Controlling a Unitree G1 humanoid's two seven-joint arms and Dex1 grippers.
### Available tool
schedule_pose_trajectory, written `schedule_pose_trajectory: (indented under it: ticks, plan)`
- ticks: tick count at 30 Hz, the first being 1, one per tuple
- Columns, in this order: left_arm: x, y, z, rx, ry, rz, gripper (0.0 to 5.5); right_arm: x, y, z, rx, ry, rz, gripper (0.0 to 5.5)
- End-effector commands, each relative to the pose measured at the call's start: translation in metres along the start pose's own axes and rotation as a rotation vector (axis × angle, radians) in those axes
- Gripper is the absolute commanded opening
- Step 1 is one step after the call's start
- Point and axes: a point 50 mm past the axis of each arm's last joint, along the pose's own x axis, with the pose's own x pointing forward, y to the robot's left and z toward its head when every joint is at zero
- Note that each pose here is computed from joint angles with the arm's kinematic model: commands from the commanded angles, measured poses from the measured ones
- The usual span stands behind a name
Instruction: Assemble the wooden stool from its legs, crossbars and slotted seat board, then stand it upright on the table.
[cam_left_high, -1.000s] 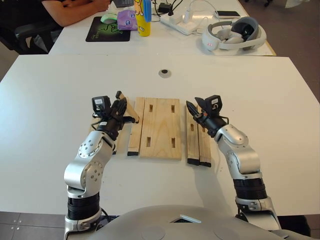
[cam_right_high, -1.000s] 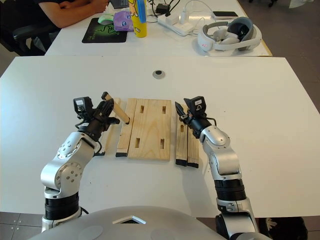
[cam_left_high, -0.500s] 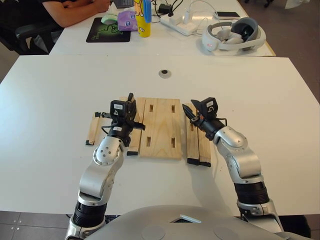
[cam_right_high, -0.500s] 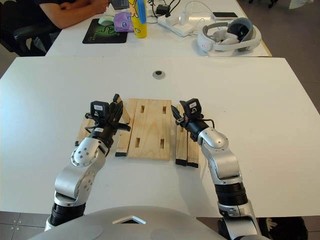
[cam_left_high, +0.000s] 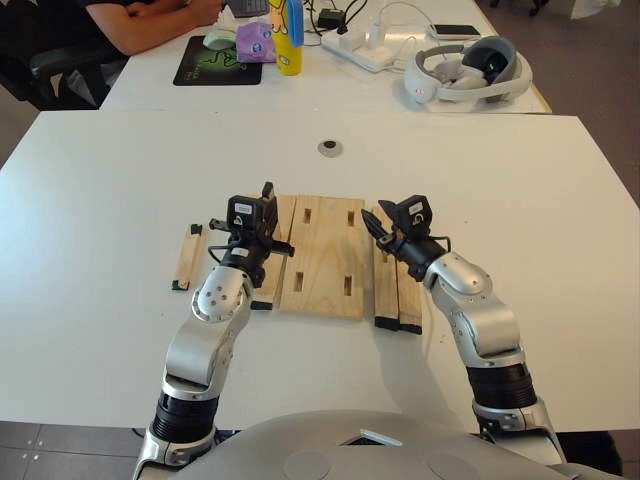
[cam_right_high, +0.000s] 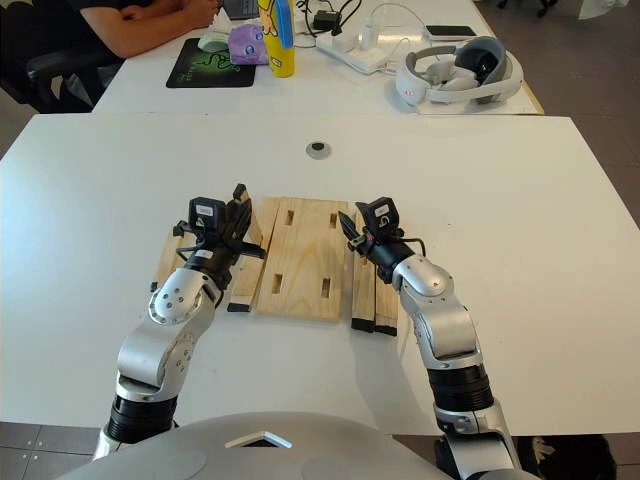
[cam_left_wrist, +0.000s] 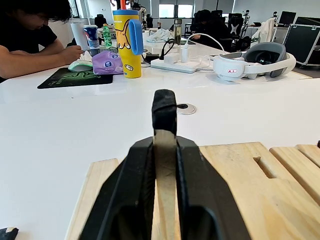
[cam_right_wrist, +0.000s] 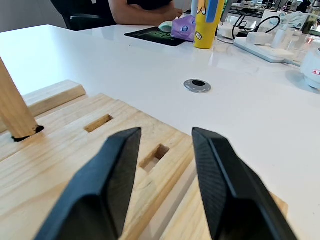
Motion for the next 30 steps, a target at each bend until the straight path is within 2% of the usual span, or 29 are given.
schedule_pose_trajectory:
  ticks: [1,14,15,24,30]
  plan:
    - [-0.015,-0.001,-0.044,-0.019,0.243,-0.04,0.41,-0.002,0.002,0.0,0.0,-0.002,-0.014,1.87]
    - [-0.003,-0.004,-0.031,0.005,0.147,-0.067,0.41,0.005,0.001,0.001,-0.006,-0.006,-0.001,1.87]
    - [-0.002,-0.003,-0.027,0.001,0.113,-0.062,0.78,0.006,0.001,0.001,-0.006,-0.005,0.001,1.87]
    - [-0.004,0.013,0.019,-0.006,-0.166,-0.093,2.13,0.006,0.002,-0.009,0.009,-0.001,-0.031,1.87]
    - [-0.011,0.029,0.07,0.033,-0.41,-0.098,2.17,0.01,0.012,-0.031,0.02,0.054,-0.007,1.87]
